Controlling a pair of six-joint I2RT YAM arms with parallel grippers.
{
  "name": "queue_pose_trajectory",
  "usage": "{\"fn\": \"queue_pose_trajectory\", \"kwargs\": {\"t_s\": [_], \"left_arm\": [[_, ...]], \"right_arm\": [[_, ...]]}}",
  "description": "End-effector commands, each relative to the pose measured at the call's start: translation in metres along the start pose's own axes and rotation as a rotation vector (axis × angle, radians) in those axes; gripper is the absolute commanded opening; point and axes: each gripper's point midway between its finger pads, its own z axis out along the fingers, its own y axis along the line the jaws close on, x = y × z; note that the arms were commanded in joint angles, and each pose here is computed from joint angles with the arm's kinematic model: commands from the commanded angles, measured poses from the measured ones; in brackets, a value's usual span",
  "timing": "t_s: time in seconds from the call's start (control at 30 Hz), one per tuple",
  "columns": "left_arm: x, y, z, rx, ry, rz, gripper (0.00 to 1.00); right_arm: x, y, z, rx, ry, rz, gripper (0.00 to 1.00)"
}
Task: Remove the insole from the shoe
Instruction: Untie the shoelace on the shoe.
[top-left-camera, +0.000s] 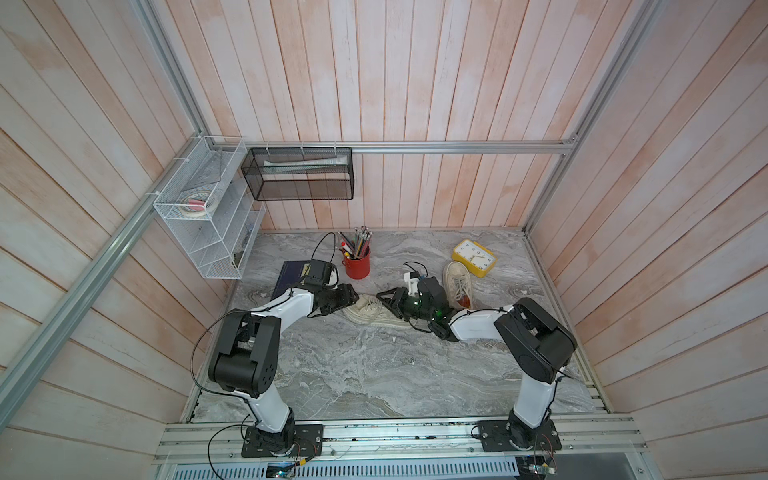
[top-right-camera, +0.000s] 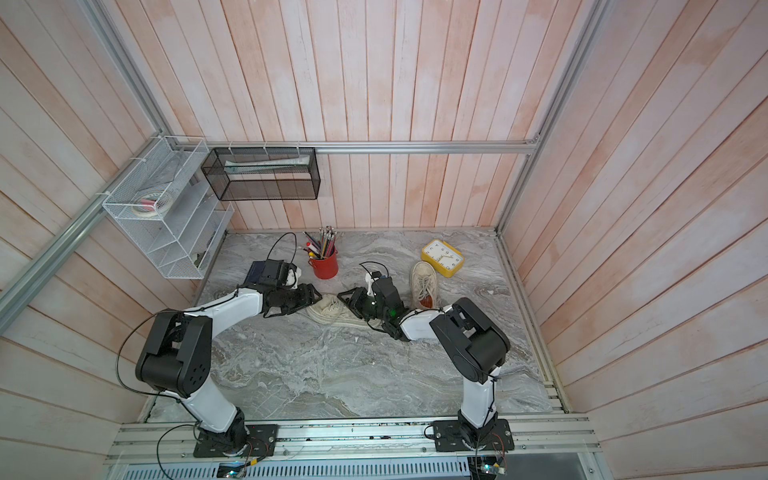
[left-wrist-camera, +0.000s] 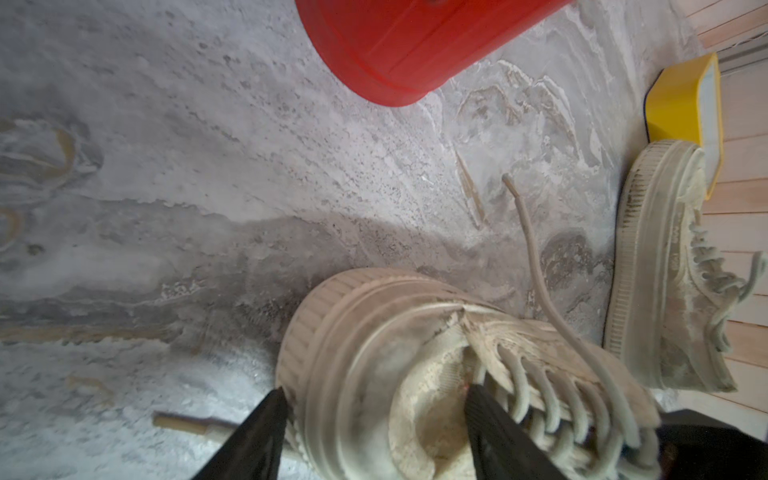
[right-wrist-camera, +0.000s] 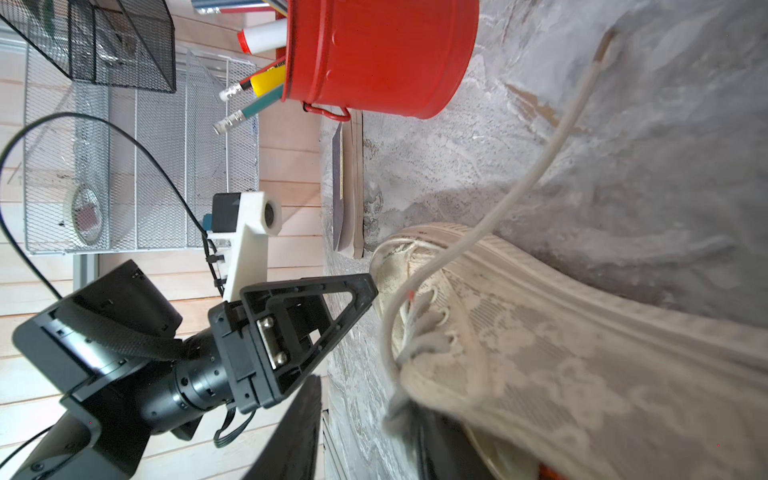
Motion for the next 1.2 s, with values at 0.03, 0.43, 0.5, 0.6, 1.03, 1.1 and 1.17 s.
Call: {"fn": "queue_pose_trajectory", "kwargs": {"t_s": [0.03, 0.43, 0.5, 0.6, 1.03, 1.1, 1.17], "left_arm": [[0.008, -0.004, 0.009, 0.029, 0.044, 0.046, 0.60], [0.010, -0.008, 0.017, 0.022, 0.049, 0.087, 0.46], [0.012, -0.008, 0.019, 0.013, 0.055, 0.101, 0.44], [0.018, -0.011, 0.023, 0.000, 0.071, 0.138, 0.42], [0.052, -0.015, 0.037, -0.033, 0.140, 0.214, 0.40], [0.052, -0.014, 0.035, -0.039, 0.136, 0.218, 0.40], [0.050, -0.014, 0.034, -0.043, 0.128, 0.217, 0.40]], "right_arm": [[0.009, 0.008, -0.005, 0.034, 0.065, -0.057, 0.38], [0.020, 0.006, -0.012, 0.123, 0.161, -0.127, 0.42], [0.022, 0.011, -0.011, 0.097, 0.175, -0.117, 0.38], [0.022, 0.022, -0.007, 0.044, 0.183, -0.118, 0.34], [-0.001, 0.021, 0.008, 0.041, 0.074, -0.073, 0.49], [-0.004, 0.028, 0.000, 0.058, 0.042, -0.095, 0.49], [-0.008, 0.041, -0.012, 0.074, 0.014, -0.130, 0.49]]}}
